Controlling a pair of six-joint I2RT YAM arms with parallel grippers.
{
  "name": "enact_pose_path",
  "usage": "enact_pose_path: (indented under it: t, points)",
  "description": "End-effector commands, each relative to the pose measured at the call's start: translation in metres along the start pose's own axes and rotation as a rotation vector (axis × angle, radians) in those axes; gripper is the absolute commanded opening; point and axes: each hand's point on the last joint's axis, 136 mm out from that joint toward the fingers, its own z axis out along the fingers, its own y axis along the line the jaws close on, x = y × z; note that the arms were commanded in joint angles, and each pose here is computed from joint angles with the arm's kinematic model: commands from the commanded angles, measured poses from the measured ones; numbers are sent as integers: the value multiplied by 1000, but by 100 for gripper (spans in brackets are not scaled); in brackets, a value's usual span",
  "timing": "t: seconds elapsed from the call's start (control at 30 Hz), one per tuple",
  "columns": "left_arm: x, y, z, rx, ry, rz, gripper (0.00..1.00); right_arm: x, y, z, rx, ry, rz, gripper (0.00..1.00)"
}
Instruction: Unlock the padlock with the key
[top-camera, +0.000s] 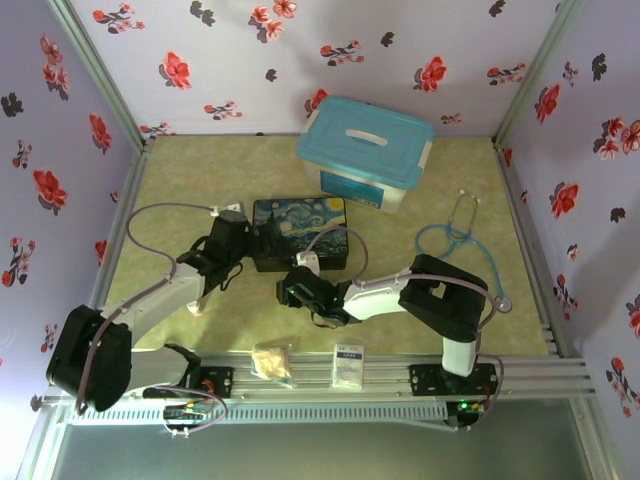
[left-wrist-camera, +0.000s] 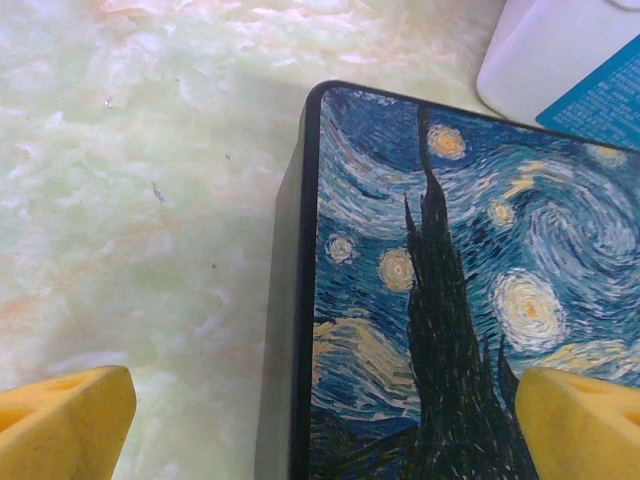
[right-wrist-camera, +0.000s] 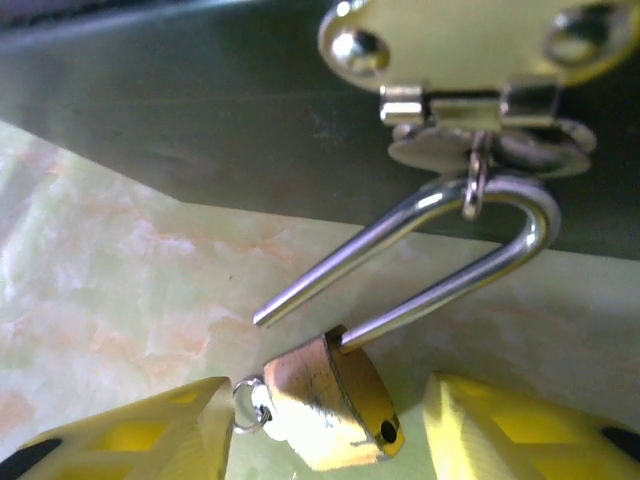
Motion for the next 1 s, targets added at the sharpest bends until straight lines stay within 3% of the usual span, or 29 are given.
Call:
enact_pose_path:
  t: [0.0, 0.17, 0.33, 0.57, 0.97]
  points:
    - [-2, 5, -4, 2, -17, 10, 98, 33, -42, 16, 171, 106, -47, 50]
    - [-3, 7, -1, -12, -7, 18, 98, 37, -40, 17, 140, 110, -36, 30]
    - [-3, 5, 5, -19, 3, 24, 98, 34, -39, 14, 91, 87, 2, 19]
    - [-6, 2, 14, -24, 12, 52, 98, 25, -33, 6, -26, 42, 87, 13]
    - [12, 14, 43, -126, 102, 155, 93, 11, -41, 9, -274, -88, 504, 2]
